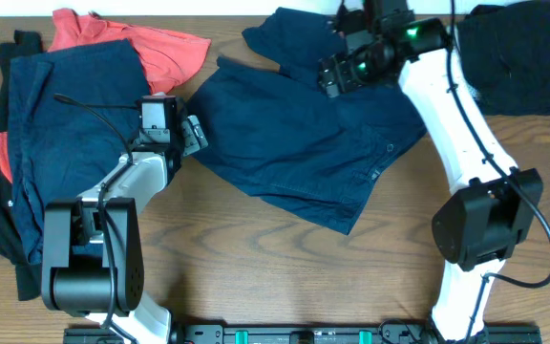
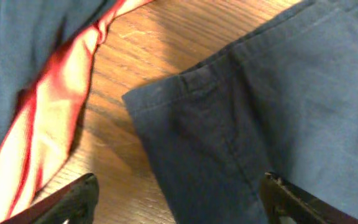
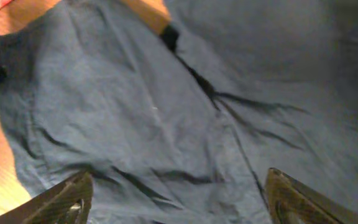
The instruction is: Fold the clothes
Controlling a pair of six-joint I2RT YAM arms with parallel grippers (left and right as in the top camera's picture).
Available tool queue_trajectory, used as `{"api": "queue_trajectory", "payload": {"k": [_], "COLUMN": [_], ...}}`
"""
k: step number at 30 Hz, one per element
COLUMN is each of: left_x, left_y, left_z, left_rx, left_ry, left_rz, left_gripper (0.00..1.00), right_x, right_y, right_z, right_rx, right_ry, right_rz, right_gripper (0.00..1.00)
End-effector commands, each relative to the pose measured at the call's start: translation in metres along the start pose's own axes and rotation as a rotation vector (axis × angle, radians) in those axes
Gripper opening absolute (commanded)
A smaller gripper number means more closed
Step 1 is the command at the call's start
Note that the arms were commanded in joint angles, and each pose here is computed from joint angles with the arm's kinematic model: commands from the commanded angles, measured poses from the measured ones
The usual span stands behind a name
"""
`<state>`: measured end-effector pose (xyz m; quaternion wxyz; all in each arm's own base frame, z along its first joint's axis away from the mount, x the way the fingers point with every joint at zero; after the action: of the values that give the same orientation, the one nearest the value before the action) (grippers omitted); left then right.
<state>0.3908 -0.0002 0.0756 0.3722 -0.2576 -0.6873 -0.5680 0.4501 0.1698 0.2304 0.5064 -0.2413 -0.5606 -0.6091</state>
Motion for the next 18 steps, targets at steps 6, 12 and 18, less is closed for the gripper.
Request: {"api": "queue_trajectory", "payload": {"k": [6,12,18], "left_x": [-0.005,-0.012,-0.026], "left_y": [-0.003,-0.01,-0.022], "left_z": [-0.003,-0.001,0.0], "left_rx": [0.016,0.017,0.02], "left_ry": [-0.018,-0.011,-0.001], "left_rz": [0.014,0.042,0.079], "left_gripper": [0.64,0.62,0.61], "right_x": [-0.007,-0.006,-0.005], "right_y": [-0.007,-0.005,-0.003], "right_z": [0.021,0.018,0.015], "right_rx": [0.044,0.032,0.028], "right_ry": [0.008,0.007,0.005], "right_rz": [0.025,0.015,0.006], "right_gripper": [0.81,0.81,0.81]}}
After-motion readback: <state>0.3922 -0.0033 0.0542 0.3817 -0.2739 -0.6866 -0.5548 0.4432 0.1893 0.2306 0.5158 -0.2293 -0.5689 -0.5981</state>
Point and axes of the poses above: each gripper's point midway between its finger pads, its own x axis back along the fingers, its own z axis along the line the jaws close on, y = z × x, the point moved 6 cm from there along x, back along the fingers, and after that the axes turned 10 degrees about -x, right-handed, at the moved point
